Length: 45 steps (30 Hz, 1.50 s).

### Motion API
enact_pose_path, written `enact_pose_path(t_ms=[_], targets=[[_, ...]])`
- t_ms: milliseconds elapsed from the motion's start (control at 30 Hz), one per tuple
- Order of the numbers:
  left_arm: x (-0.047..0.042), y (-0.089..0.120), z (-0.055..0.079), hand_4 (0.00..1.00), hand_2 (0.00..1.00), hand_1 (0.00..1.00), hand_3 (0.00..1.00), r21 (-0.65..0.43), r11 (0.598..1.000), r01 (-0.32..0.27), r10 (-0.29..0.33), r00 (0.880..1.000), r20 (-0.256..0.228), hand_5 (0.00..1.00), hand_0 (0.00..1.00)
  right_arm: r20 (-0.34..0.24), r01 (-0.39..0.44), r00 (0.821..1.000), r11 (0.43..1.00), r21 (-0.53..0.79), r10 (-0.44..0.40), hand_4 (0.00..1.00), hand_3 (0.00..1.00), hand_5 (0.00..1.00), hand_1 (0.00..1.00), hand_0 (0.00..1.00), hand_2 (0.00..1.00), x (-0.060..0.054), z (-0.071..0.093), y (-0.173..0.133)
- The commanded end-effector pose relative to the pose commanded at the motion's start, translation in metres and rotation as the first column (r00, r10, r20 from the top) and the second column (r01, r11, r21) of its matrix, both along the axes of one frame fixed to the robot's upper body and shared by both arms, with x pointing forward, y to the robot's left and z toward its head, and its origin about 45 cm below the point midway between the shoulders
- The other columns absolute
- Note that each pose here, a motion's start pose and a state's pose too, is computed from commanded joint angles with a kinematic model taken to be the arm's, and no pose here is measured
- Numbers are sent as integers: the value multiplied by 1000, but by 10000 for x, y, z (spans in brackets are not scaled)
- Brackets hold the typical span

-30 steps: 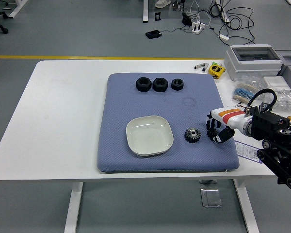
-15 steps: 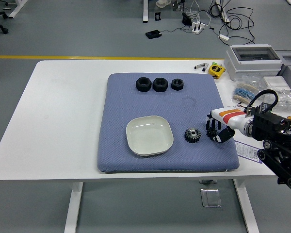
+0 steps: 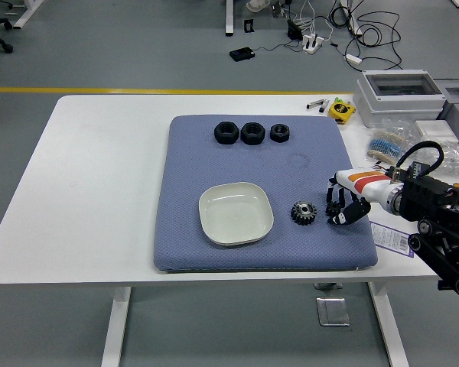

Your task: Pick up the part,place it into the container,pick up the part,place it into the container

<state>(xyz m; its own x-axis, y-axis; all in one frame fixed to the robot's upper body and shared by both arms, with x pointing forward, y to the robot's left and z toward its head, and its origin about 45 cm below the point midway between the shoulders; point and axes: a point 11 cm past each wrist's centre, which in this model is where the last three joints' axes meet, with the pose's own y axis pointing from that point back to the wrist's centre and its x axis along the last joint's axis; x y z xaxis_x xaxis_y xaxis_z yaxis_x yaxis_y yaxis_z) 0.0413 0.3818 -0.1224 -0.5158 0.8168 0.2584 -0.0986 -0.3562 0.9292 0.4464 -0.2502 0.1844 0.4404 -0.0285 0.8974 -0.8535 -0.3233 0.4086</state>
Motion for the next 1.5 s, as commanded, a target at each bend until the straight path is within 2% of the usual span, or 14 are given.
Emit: enact_pose_path(t_ms=[267,333,367,533,567,733,767,933,967,1133,1167,1367,1500], targets=[[14,1,2,618,737,643,592,1,1000,0,0,1000,4,596,727,-17,20,1000,1000,-15,-20,836,432,416,111,2,267,4,-65,-58],[16,0,2,618,737,643,592,1,1000,-1,1,1000,4,596,727,-15,20,1000,1000,-19,-20,836,432,416,111,2,267,3,-66,-64],[16,0,2,618,738,643,592,1,1000,-1,1,1000,5,595,726,-14,20,1000,1000,-20,-20,831,467,416,121,2,265,3,-65,-64],[21,0,3,618,738,643,592,0,1000,1,-1,1000,4,595,726,-15,11,1000,1000,-12,-12,831,467,416,121,2,265,6,-42,-36],[22,1,3,618,738,642,593,0,1000,2,-2,1000,4,595,726,-15,9,1000,1000,-9,-9,849,504,313,162,23,300,6,-37,-28],[26,3,4,618,738,642,593,1,1000,4,-4,1000,4,595,726,-5,-1,1000,1000,8,1,849,504,313,162,23,300,6,-12,-2],[27,4,5,618,736,642,592,1,1000,4,-4,1000,4,595,726,-5,-2,1000,1000,9,2,858,512,275,212,67,367,6,-11,0],[31,6,6,618,736,642,592,2,1000,4,-4,1000,5,595,726,1,-8,1000,1000,26,8,858,512,275,212,67,367,0,42,27],[32,7,6,618,737,642,592,2,1000,5,-5,1000,6,594,726,6,-9,1000,1000,26,9,817,491,338,202,73,350,-1,62,34],[39,9,7,618,737,642,592,2,1000,7,-7,1000,5,594,726,12,-6,1000,1000,-12,6,817,491,338,202,73,350,-3,149,37],[39,10,7,619,736,641,593,2,1000,7,-7,1000,5,593,726,14,-7,1000,1000,-18,7,948,497,363,210,113,335,-5,163,34],[32,10,7,619,736,641,593,2,1000,7,-7,1000,3,593,727,37,-16,999,998,-62,18,961,505,359,210,129,332,-20,262,13],[26,12,6,619,736,641,593,3,1000,8,-8,1000,0,593,727,38,-12,999,997,-70,15,961,505,359,210,129,332,-24,247,-6]])
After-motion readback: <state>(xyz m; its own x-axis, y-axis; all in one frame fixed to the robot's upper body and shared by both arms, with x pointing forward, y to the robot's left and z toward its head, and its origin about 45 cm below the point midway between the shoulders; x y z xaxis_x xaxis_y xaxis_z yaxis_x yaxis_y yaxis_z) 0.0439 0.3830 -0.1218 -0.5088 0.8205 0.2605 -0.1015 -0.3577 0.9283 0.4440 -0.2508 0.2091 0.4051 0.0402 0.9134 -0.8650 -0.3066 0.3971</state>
